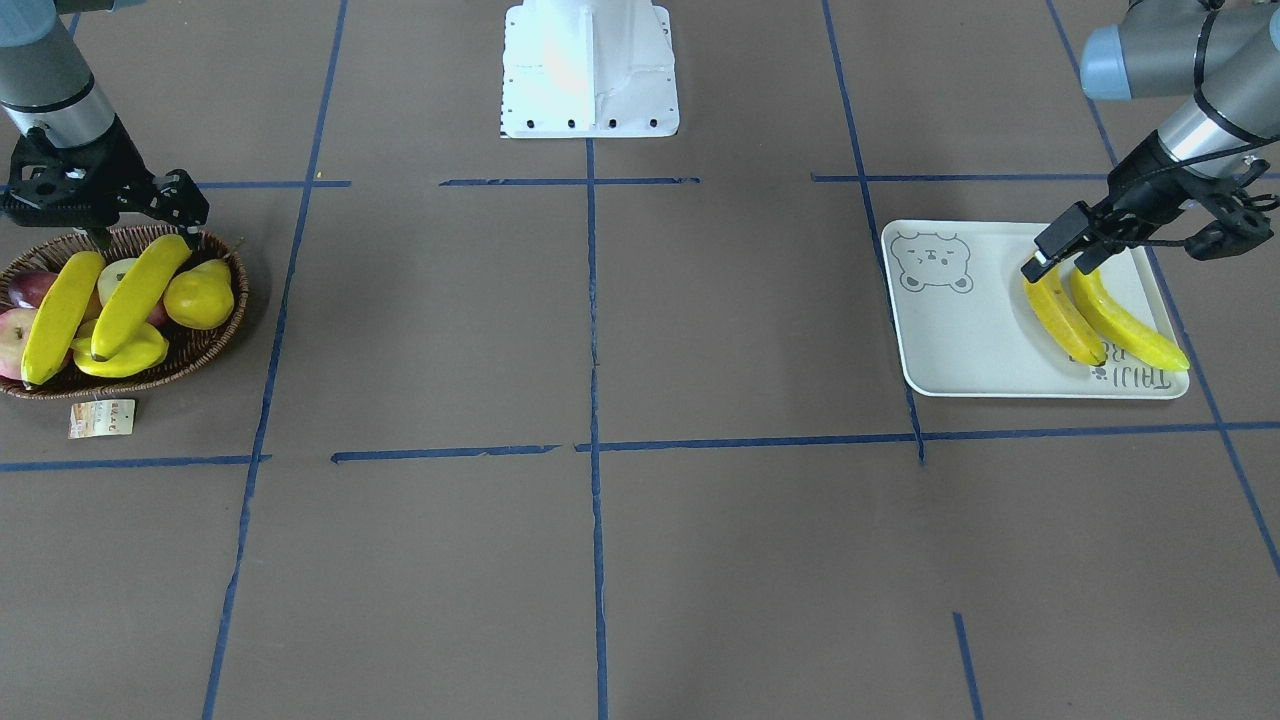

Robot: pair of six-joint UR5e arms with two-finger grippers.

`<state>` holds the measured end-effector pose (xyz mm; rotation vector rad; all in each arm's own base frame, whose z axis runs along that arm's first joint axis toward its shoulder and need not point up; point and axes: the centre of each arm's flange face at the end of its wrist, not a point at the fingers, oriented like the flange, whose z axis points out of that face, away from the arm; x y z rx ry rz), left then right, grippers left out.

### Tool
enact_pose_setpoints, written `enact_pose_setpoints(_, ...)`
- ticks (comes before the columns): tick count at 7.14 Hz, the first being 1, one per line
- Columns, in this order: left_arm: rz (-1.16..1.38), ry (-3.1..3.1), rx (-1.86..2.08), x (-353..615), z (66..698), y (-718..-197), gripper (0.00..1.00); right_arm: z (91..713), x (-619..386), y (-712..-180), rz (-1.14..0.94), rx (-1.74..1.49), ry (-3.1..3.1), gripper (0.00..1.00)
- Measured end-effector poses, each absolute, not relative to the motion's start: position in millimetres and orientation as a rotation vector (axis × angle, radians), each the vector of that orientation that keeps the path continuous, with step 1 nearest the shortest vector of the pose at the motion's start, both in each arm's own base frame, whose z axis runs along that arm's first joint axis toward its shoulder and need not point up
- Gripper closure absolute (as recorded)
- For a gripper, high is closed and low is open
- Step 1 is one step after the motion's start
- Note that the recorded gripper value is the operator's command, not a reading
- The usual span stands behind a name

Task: Transfer all bananas from basket to plate

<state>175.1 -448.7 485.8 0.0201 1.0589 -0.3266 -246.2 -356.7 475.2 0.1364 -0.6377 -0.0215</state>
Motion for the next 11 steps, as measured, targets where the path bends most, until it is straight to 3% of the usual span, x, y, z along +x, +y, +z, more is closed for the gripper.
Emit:
enact_pose_setpoints(1, -0.328, 1.059, 0.018, 176, 486, -448, 0.00, 482, -252, -356, -0.030, 0.130, -0.625, 0.14)
enact_pose_setpoints(6, -0.339, 1.067, 0.013, 177, 480, -448, 0.00, 492, -250, -360, -0.072, 0.140, -0.605, 0.31)
enact_pose_setpoints(8, -0.345, 1.071, 0.012, 179, 477, -450, 0.00, 493, -247, -362, -0.067, 0.142, -0.602, 0.50)
enact_pose_setpoints(11, -0.349, 1.071, 0.013, 180, 477, -450, 0.00, 492, -246, -364, -0.063, 0.146, -0.604, 0.51)
